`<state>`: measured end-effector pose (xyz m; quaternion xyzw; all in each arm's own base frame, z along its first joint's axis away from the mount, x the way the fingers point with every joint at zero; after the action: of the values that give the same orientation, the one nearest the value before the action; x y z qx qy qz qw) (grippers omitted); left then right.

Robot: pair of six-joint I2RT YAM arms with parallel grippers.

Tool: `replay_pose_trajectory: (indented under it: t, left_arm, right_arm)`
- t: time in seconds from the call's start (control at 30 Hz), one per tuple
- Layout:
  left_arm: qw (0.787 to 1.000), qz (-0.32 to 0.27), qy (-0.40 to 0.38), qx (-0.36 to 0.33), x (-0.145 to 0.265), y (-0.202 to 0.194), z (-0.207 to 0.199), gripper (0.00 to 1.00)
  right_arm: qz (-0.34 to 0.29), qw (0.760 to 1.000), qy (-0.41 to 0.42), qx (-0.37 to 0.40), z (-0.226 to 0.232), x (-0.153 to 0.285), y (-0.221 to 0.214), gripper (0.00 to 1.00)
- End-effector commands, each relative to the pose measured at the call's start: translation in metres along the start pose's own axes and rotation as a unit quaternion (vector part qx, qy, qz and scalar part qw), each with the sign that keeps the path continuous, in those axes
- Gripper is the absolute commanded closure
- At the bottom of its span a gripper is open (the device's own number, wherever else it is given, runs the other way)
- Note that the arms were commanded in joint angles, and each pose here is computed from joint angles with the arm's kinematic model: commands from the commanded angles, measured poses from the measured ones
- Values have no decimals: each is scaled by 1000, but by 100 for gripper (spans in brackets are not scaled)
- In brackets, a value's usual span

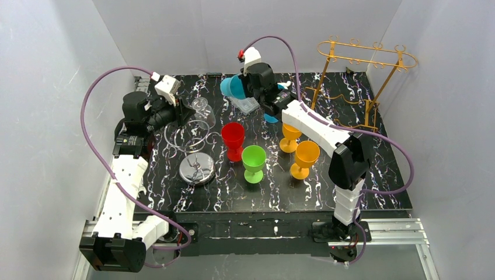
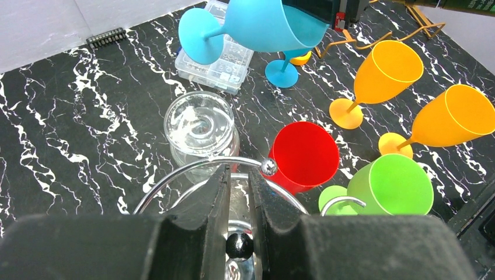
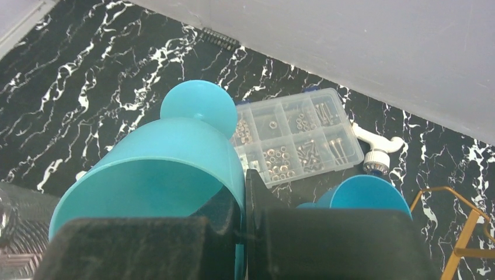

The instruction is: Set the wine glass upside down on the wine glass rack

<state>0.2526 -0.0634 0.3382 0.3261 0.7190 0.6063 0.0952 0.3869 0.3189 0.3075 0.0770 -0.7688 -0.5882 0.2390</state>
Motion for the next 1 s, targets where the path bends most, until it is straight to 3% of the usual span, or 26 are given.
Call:
replay_pose_trajectory:
  t: [0.0, 0.97]
  left_arm:
    - [987, -136, -24, -86, 24, 69, -25, 100]
    - [972, -154, -44, -173, -56, 123, -7, 100]
  right_arm:
    - [-58, 998, -17, -26, -15, 18, 31, 99]
    - [-100, 993, -52, -27, -43, 58, 55, 99]
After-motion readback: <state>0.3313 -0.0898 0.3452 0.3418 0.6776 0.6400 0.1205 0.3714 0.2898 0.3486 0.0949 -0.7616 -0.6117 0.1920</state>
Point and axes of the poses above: each gripper's point midway between its finger pads, its own x axis back along the fingers, its own z axis along the line the jaws close on, y = z × x, the point moved 8 cm from there along x, back along the fingers, and after that the axes turned 8 degrees about x, right-handed, at the moved point
